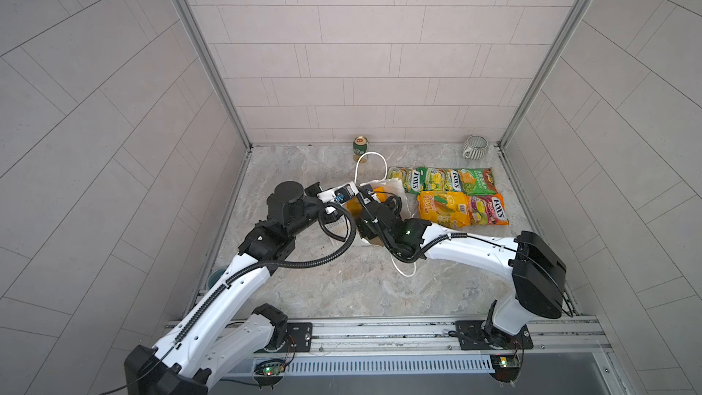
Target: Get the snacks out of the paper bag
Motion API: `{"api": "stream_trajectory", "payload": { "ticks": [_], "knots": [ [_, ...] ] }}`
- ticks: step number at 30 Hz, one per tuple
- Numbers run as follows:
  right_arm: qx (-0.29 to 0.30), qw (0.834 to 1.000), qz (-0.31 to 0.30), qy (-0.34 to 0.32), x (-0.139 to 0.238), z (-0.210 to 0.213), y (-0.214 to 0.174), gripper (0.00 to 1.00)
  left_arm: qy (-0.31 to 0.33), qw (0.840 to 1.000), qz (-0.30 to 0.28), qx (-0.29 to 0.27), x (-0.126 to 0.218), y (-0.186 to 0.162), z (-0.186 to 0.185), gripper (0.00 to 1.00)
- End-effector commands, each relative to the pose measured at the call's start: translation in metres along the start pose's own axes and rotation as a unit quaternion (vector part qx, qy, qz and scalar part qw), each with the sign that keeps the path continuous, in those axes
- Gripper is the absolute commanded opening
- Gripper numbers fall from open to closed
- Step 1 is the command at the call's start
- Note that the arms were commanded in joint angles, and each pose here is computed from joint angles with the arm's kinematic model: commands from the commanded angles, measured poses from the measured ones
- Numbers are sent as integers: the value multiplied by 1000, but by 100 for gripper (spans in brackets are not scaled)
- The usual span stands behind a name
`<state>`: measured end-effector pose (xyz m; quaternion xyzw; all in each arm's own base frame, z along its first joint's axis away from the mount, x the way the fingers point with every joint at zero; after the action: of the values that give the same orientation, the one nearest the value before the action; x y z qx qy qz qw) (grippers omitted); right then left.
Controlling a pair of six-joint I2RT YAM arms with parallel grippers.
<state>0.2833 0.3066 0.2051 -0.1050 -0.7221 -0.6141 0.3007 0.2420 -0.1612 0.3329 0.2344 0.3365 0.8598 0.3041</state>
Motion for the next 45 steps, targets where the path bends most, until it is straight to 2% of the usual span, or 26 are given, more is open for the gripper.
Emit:
{"api": "stream_trajectory", "payload": {
  "ticks": [1,9,19,26,31,39,43,45],
  "knots": [
    [0,999,21,-38,-7,-8,-8,88,19,999,-41,-18,7,16,8,0],
    [1,999,1,-42,10,-11,9,89,14,999,-36,-18,5,14,7,0],
    [15,996,-11,-91,29,-25,19,89,14,999,-33,-17,3,13,7,0],
    [15,995,1,-98,19,-20,16,90,13,999,-33,-18,3,14,7,0],
    [0,997,11,-76,2,-17,7,89,12,999,-35,-18,3,14,7,0],
    [-18,999,25,-30,-28,-3,-6,80,13,999,-37,-20,4,14,6,0],
    [-23,999,25,-15,-38,3,-8,70,14,999,-38,-21,6,15,6,0],
    [-27,999,27,-11,-45,4,-13,58,15,999,-40,-21,6,15,6,0]
  ]
}}
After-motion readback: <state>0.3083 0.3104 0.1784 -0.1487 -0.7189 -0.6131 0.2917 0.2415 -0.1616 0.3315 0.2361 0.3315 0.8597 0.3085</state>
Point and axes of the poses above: each gripper's point midway between its finger pads, its own x axis back along the fingers, its own z axis along the line the jaws close on, y = z × x, the point moved 6 cm from there along x, back along the fingers, and after that the axes turned 5 degrees about -x, right-handed, at the moved point
